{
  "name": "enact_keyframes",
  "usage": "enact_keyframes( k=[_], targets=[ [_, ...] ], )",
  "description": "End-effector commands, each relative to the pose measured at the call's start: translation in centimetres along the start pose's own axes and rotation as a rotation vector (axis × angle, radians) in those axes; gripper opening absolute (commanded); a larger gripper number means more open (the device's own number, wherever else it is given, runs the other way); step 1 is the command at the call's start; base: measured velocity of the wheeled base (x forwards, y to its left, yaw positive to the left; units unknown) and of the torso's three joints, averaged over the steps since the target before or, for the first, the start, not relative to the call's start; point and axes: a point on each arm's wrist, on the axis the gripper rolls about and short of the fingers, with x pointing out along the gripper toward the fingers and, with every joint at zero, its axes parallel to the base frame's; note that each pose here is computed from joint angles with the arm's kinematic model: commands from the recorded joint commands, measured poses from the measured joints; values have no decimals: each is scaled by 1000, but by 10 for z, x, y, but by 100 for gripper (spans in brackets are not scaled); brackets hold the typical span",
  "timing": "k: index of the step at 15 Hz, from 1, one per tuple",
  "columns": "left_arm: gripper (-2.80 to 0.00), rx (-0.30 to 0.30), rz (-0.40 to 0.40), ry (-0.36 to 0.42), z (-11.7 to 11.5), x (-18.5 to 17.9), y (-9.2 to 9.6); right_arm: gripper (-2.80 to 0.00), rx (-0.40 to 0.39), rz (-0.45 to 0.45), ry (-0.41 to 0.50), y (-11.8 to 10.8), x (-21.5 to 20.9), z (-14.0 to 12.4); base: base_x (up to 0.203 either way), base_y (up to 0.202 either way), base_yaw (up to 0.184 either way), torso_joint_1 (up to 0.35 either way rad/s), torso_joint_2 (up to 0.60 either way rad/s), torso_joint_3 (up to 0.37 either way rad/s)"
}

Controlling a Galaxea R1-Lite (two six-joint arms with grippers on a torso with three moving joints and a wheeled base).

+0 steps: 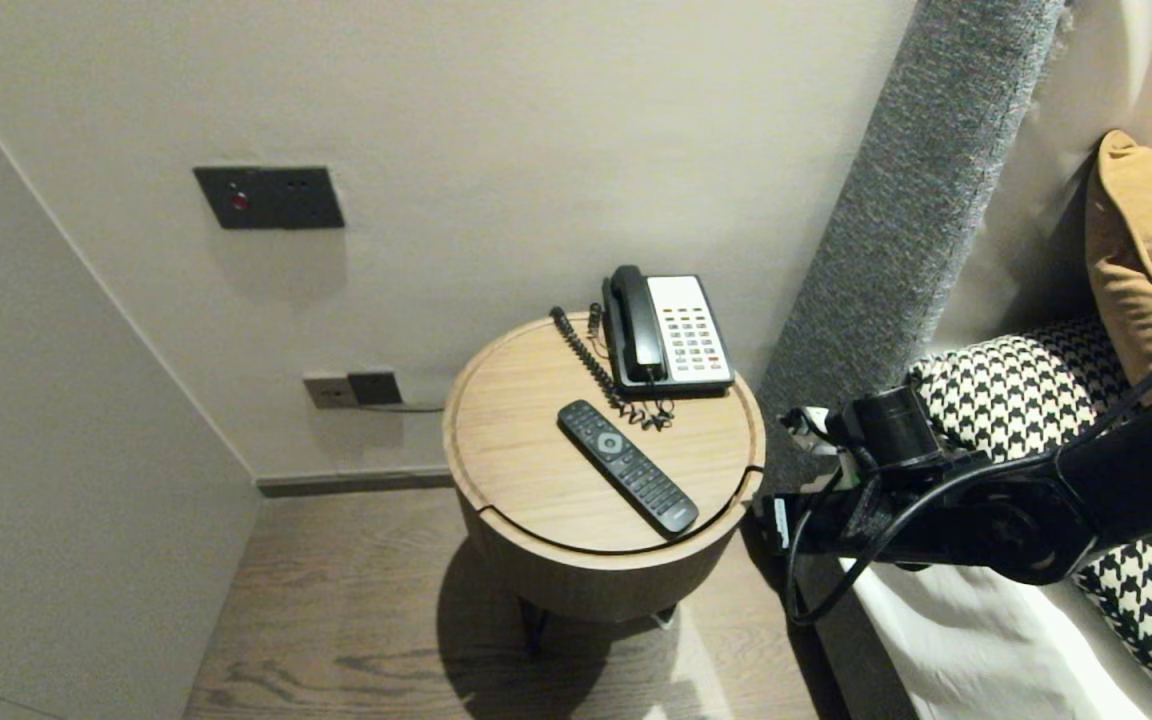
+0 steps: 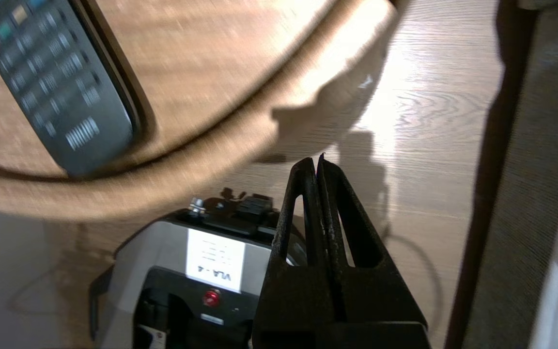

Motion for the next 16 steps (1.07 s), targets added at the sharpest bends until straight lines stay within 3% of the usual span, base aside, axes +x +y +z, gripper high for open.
enact_keyframes(
  k=[1, 8, 13, 16],
  targets=[
    [-280, 0, 1, -1, 0, 0, 0, -280, 3, -19, -19, -3, -17, -4, 0, 0, 0, 0, 0, 0],
    [-280, 0, 1, -1, 0, 0, 0, -280, 73, -166, -121, -53, -72, 8, 0, 0, 0, 0, 0, 0],
    [-280, 0, 1, 0, 0, 0, 0, -280, 80, -390, -198, -109, -138, 5, 0, 0, 0, 0, 0, 0],
    [-280, 0, 1, -1, 0, 0, 0, -280, 64, -474, -253, -108, -186, -4, 0, 0, 0, 0, 0, 0]
  ],
)
